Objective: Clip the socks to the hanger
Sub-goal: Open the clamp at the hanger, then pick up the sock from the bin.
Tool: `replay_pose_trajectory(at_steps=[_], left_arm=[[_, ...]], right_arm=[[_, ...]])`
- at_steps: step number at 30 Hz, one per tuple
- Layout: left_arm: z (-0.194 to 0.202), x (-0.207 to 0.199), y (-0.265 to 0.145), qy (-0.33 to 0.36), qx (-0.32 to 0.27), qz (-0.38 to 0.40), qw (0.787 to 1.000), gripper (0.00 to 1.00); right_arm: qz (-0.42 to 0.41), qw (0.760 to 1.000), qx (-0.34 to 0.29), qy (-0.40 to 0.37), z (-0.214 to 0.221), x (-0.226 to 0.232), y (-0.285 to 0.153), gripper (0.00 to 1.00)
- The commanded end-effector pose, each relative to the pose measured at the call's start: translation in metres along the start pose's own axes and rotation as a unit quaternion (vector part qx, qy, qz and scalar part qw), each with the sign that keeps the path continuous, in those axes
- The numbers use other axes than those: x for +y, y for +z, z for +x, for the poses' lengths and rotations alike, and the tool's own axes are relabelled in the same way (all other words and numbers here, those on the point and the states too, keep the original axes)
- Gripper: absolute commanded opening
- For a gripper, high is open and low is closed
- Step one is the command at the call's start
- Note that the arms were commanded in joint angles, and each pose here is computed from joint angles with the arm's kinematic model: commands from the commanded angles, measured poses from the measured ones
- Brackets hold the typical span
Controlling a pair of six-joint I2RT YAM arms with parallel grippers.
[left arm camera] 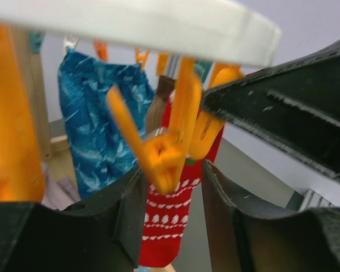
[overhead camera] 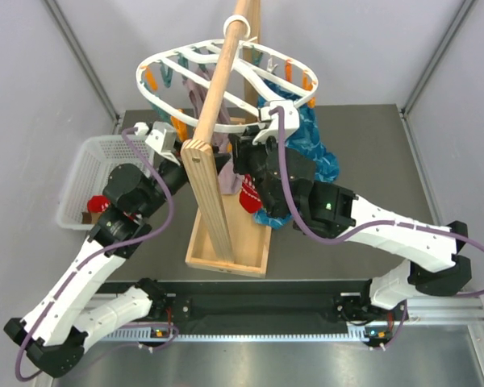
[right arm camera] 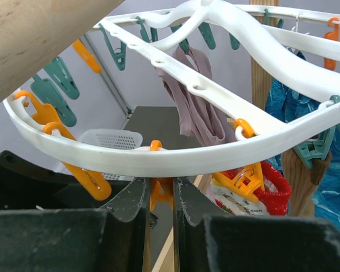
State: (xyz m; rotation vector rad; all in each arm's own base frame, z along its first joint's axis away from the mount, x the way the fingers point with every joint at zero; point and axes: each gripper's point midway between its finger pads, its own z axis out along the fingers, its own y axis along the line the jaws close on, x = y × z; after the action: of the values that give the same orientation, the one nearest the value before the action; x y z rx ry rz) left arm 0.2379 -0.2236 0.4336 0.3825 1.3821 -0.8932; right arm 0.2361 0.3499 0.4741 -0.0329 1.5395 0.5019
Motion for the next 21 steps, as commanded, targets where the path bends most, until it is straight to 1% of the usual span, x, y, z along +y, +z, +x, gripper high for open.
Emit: replay_pose_trajectory(at_steps=[1, 5, 6, 8, 9, 10, 11, 12, 13, 14, 15, 16, 17, 19, 20, 21], left_arm=[[0.010, 0.015, -0.015, 0.000, 0.019, -0.047, 0.999, 0.47], [0.034, 0.032, -0.028, -0.018, 0.065, -0.098, 0.993, 0.48], [0.048, 0.040, -0.035, -0.028, 0.088, -0.120, 0.988, 0.48], [0.056, 0.057, -0.049, -0.038, 0.089, -0.176, 0.980, 0.49], [0.073, 0.067, -0.058, -0.055, 0.108, -0.207, 0.971, 0.48], [0.074, 0.083, -0.067, -0.057, 0.099, -0.257, 0.960, 0.48], [0.075, 0.090, -0.077, -0.063, 0.094, -0.283, 0.953, 0.48], [0.089, 0.098, -0.089, -0.077, 0.110, -0.315, 0.940, 0.48], [0.089, 0.113, -0.100, -0.074, 0.102, -0.361, 0.924, 0.48], [0.096, 0.120, -0.108, -0.077, 0.110, -0.388, 0.912, 0.48], [0.097, 0.126, -0.114, -0.086, 0.107, -0.414, 0.900, 0.48], [0.104, 0.132, -0.124, -0.082, 0.123, -0.436, 0.887, 0.49], [0.105, 0.143, -0.131, -0.073, 0.123, -0.470, 0.871, 0.49], [0.100, 0.154, -0.139, -0.071, 0.118, -0.506, 0.852, 0.50], [0.098, 0.166, -0.144, -0.066, 0.117, -0.530, 0.837, 0.51], [0.096, 0.172, -0.145, -0.070, 0.114, -0.538, 0.832, 0.52]], right_arm=[[-0.014, 0.999, -0.016, 0.035, -0.022, -0.007, -0.005, 0.00], [-0.014, 0.999, -0.012, 0.031, -0.018, -0.012, -0.002, 0.00], [-0.016, 0.999, -0.012, 0.032, -0.019, -0.012, -0.003, 0.00], [-0.016, 0.999, -0.009, 0.029, -0.016, -0.013, -0.002, 0.00], [-0.017, 0.999, -0.009, 0.028, -0.016, -0.014, -0.003, 0.00], [-0.020, 0.999, -0.007, 0.026, -0.014, -0.013, -0.003, 0.00], [-0.020, 0.999, -0.007, 0.026, -0.013, -0.014, -0.002, 0.00], [-0.022, 0.999, -0.006, 0.026, -0.012, -0.014, -0.003, 0.00], [-0.023, 0.999, -0.003, 0.023, -0.009, -0.015, -0.002, 0.00], [-0.023, 0.999, -0.003, 0.024, -0.008, -0.016, -0.002, 0.00], [-0.024, 0.999, -0.003, 0.024, -0.008, -0.016, -0.003, 0.00], [-0.027, 0.999, 0.000, 0.021, -0.005, -0.015, -0.003, 0.00], [-0.028, 0.999, -0.001, 0.020, -0.006, -0.016, -0.003, 0.00], [-0.031, 0.999, 0.002, 0.018, -0.004, -0.017, -0.004, 0.00], [-0.030, 0.999, 0.001, 0.017, -0.005, -0.018, -0.004, 0.00], [-0.030, 0.999, 0.001, 0.018, -0.005, -0.019, -0.004, 0.00]])
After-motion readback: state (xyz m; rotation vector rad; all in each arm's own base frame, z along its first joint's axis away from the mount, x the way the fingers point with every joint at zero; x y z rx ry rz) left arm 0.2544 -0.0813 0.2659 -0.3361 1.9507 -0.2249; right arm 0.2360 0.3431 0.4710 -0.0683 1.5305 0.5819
